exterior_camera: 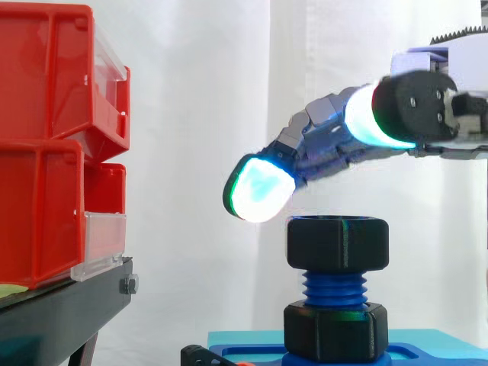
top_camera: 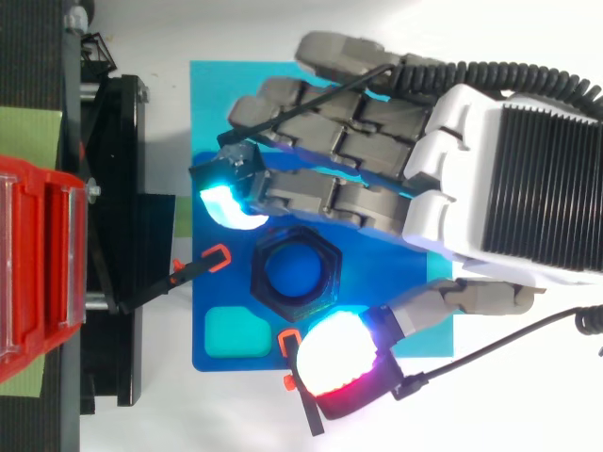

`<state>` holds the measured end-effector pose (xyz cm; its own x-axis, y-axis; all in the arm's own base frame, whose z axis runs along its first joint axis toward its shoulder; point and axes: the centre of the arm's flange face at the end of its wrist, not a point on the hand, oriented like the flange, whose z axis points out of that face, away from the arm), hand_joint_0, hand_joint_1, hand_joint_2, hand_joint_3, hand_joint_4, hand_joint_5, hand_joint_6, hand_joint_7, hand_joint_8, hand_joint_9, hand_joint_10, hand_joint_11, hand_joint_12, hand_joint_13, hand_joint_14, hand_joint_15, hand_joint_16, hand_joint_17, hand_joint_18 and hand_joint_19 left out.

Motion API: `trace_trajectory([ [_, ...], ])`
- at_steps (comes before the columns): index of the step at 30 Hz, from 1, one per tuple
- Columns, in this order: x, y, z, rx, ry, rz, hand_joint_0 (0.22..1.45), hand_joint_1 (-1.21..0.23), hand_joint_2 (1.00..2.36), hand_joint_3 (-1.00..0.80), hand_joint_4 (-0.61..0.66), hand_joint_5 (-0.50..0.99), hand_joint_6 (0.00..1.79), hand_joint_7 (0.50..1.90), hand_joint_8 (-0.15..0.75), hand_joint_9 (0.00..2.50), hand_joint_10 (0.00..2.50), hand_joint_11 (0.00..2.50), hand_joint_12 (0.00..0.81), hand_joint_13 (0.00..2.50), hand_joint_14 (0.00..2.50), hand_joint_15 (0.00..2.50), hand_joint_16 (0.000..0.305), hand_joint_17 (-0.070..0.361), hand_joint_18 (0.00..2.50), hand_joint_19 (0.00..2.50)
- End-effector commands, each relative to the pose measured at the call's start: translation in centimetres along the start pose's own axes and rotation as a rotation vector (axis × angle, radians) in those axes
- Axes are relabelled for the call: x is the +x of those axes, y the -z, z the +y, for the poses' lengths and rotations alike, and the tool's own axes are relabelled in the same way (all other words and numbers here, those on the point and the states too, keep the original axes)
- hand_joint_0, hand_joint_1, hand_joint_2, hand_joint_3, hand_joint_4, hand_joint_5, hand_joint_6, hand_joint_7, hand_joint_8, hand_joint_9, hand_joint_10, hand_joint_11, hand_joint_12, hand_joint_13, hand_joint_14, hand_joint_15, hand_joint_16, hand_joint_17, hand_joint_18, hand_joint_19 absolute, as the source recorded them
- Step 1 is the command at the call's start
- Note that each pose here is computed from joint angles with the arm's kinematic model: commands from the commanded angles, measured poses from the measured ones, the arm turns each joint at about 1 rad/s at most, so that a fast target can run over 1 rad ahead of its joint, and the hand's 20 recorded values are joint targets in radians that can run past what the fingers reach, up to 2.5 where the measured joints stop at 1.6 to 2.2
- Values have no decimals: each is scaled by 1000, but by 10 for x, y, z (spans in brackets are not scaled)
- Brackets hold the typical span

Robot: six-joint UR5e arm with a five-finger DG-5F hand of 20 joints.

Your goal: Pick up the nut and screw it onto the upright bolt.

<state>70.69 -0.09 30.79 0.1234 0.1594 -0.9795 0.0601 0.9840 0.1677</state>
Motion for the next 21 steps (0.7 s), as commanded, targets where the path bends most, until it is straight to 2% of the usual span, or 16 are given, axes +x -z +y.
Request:
trace_trajectory([
  [1, -2, -3, 4, -16, -8, -26, 456, -57, 1000, -500, 54, -223, 500, 541, 146, 134, 0, 0, 311, 66, 0, 0, 38, 86, 0, 0],
  [3, -5, -6, 7, -36, -19, -61, 459, -27, 1000, -500, 54, -222, 500, 546, 145, 108, 0, 0, 312, 24, 0, 0, 38, 86, 0, 0],
  [4, -5, -6, 7, -36, -19, -61, 461, -11, 1000, -500, 56, -221, 500, 548, 143, 94, 0, 0, 309, 14, 0, 0, 38, 86, 0, 0],
  [5, 6, -11, 8, -56, -24, -73, 462, -6, 1000, -500, 57, -218, 500, 554, 143, 89, 0, 0, 309, 10, 0, 0, 38, 86, 0, 0],
  [6, 5, -12, 8, -62, -26, -81, 462, -5, 1000, -500, 59, -218, 501, 555, 144, 88, 0, 0, 309, 10, 0, 0, 38, 86, 0, 0],
  [7, 14, -14, 8, -68, -26, -82, 464, 2, 1000, -500, 62, -213, 501, 561, 144, 84, 0, 0, 308, 9, 0, 0, 38, 86, 0, 0],
  [8, 14, -14, 8, -68, -26, -82, 464, 2, 1000, -500, 72, -207, 501, 564, 145, 87, 0, 0, 308, 16, 0, 0, 38, 86, 0, 0],
  [9, 22, -15, 10, -72, -30, -78, 469, -4, 1000, -500, 82, -201, 501, 564, 153, 112, 0, 0, 307, 46, 0, 0, 38, 85, 0, 0],
  [11, 24, -12, 9, -66, -32, -53, 473, -12, 1000, -500, 92, -196, 501, 568, 159, 145, 0, 0, 305, 77, 0, 0, 37, 84, 0, 0],
  [14, 25, -12, 9, -65, -34, -44, 478, -25, 1000, -500, 112, -183, 501, 595, 170, 196, 0, 0, 299, 138, 0, 0, 36, 81, 0, 0],
  [21, 26, -11, 10, -72, -33, -38, 491, -74, 1000, -500, 189, -130, 503, 855, 202, 302, 0, 0, 294, 231, 0, 0, 33, 74, 0, 0],
])
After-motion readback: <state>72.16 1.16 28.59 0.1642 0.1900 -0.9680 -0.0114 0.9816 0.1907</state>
